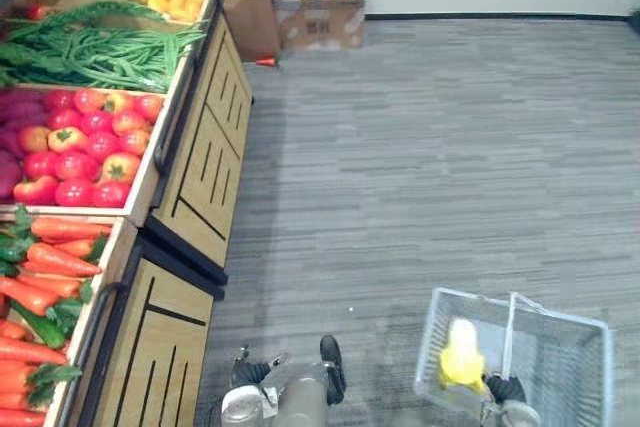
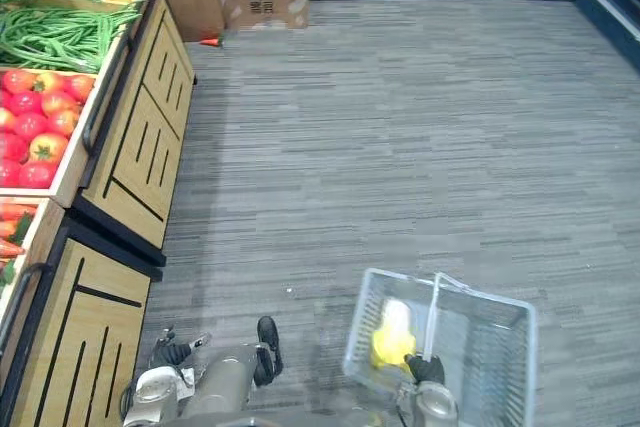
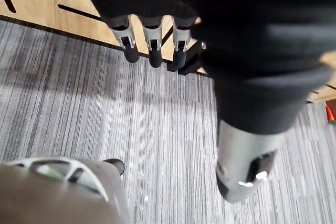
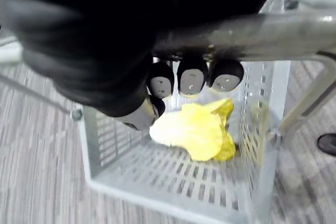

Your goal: Pick vegetable in the basket

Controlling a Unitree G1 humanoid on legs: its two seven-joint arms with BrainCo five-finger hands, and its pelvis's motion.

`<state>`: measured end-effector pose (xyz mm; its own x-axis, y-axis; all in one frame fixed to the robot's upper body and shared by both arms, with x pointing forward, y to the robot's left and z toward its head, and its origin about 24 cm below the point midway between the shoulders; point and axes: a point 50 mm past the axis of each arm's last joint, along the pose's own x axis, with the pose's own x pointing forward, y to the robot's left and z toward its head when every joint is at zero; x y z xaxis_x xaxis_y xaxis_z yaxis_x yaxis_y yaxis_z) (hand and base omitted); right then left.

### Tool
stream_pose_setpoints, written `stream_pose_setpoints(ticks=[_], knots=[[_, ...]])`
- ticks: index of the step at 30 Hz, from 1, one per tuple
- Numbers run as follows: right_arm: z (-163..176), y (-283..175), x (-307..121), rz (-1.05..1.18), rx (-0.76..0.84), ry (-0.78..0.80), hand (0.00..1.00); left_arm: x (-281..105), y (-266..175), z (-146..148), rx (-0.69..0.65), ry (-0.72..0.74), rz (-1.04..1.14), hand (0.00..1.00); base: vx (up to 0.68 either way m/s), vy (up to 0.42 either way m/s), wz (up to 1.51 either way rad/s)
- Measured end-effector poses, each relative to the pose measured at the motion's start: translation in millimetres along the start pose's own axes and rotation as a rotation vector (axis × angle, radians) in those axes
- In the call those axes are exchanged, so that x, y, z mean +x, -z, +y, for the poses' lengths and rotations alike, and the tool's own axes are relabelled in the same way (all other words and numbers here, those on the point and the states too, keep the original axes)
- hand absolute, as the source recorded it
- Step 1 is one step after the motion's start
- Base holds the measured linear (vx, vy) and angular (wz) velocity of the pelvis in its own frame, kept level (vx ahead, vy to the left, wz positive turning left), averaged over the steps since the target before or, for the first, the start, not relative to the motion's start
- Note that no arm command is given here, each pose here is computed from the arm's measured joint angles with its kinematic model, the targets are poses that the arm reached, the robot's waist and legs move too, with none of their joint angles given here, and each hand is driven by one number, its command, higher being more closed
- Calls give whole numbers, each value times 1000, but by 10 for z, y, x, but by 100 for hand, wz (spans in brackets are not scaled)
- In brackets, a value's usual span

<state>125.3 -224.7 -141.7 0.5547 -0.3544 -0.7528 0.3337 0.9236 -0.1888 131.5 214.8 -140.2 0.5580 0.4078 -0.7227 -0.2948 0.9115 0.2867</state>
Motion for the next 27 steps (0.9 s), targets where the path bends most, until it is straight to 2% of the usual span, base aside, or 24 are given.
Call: stream_pose_setpoints(ticks=[6, 11, 16, 20, 23, 27], knots=[[65, 212, -39, 83, -55, -57, 100, -74, 378, 162, 200, 34, 124, 0, 417, 224, 36], [73, -15, 19, -11, -25, -58, 100, -78, 370, 148, 312, 80, 103, 0, 449, 139, 108], [-193, -29, 5, -37, 70, 59, 100, -9, 49, -44, 231, 87, 4, 0, 399, -62, 149], [-161, 103, -32, 19, 100, 60, 100, -70, 93, -205, 136, 97, 23, 0, 508, -215, 137], [-149, 156, -36, 55, 110, 61, 100, -129, 239, -222, 85, 90, 78, 0, 502, -299, 100], [-243, 154, -30, 57, 57, 71, 100, -145, 235, -315, 52, 105, 91, 0, 418, -266, 99]])
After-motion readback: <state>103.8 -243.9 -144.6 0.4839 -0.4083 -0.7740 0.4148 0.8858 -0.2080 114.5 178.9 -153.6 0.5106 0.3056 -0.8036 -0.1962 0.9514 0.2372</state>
